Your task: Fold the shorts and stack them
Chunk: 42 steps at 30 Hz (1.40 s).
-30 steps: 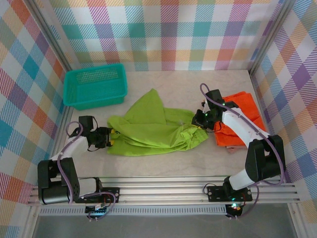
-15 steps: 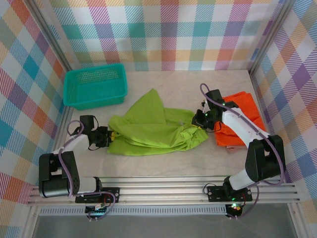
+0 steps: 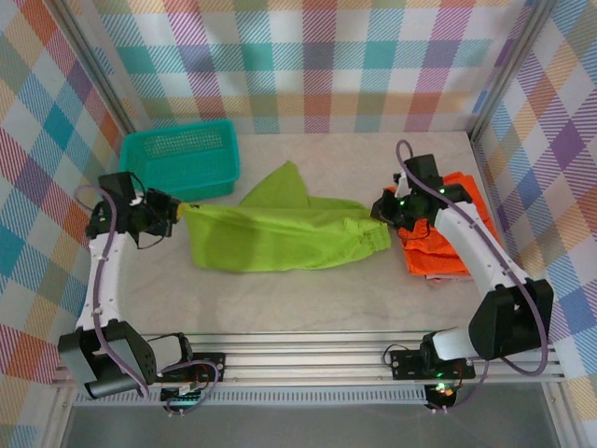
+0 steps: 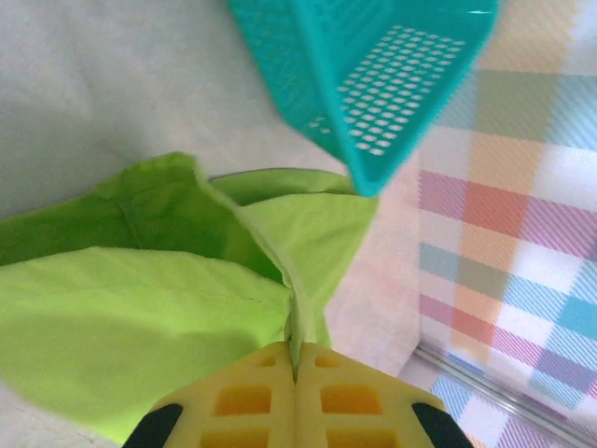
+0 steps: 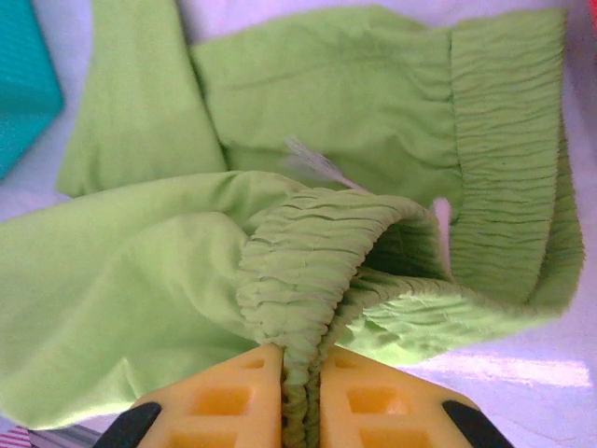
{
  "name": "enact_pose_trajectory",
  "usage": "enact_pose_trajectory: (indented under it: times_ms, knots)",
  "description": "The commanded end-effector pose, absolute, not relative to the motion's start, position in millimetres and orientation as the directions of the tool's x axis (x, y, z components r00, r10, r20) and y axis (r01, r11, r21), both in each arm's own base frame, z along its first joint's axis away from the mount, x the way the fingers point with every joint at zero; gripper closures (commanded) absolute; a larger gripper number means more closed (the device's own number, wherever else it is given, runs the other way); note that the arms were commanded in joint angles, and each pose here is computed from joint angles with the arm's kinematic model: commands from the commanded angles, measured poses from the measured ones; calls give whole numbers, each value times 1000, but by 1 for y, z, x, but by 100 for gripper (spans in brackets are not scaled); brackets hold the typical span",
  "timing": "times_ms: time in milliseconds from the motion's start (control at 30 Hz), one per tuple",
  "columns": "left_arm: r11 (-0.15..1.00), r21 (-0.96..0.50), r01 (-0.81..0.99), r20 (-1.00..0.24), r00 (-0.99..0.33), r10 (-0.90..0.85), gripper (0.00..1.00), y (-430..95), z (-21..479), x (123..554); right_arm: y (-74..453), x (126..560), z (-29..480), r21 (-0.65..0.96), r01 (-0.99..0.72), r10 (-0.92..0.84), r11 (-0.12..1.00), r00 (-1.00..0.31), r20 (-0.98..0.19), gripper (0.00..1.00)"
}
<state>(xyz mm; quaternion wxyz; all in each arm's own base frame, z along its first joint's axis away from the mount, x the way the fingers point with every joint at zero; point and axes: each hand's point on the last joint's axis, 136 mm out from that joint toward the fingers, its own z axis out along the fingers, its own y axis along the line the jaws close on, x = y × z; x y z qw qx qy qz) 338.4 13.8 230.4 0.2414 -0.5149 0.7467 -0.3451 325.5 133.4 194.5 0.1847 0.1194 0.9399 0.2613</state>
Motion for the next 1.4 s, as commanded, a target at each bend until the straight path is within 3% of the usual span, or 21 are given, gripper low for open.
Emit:
enact_pose_trajectory:
  times_ms: [0, 333, 600, 800, 967, 1100, 1200, 1367]
  knots:
    - [264, -773, -576, -28, -386, -922, 100, 20, 261, 326, 120, 332, 239, 540, 82, 334, 838, -860, -387, 84]
    - [330, -890, -315, -188, -407, -894, 100, 18, 401, 348, 117, 358, 336, 576, -26, 362, 817, -753, -549, 84]
    - [299, -899, -319, -186, -341, -922, 100, 44, 404, 400, 139, 426, 360, 651, -92, 387, 754, -738, -552, 91]
    - [344, -913, -218, -283, -266, -921, 100, 60, 458, 435, 169, 481, 433, 694, -297, 377, 656, -669, -641, 100]
    - [404, -914, -30, -390, -201, -898, 100, 50, 549, 409, 169, 469, 511, 630, -467, 379, 621, -524, -763, 100]
    - [450, -890, 73, -456, -182, -871, 100, 33, 582, 370, 157, 454, 519, 584, -479, 366, 656, -475, -800, 100]
    - [471, -880, 68, -474, -199, -858, 100, 22, 565, 343, 148, 444, 495, 543, -448, 324, 710, -477, -817, 100]
    - [467, -884, -14, -451, -230, -862, 100, 10, 489, 301, 135, 419, 419, 507, -367, 254, 780, -556, -792, 99]
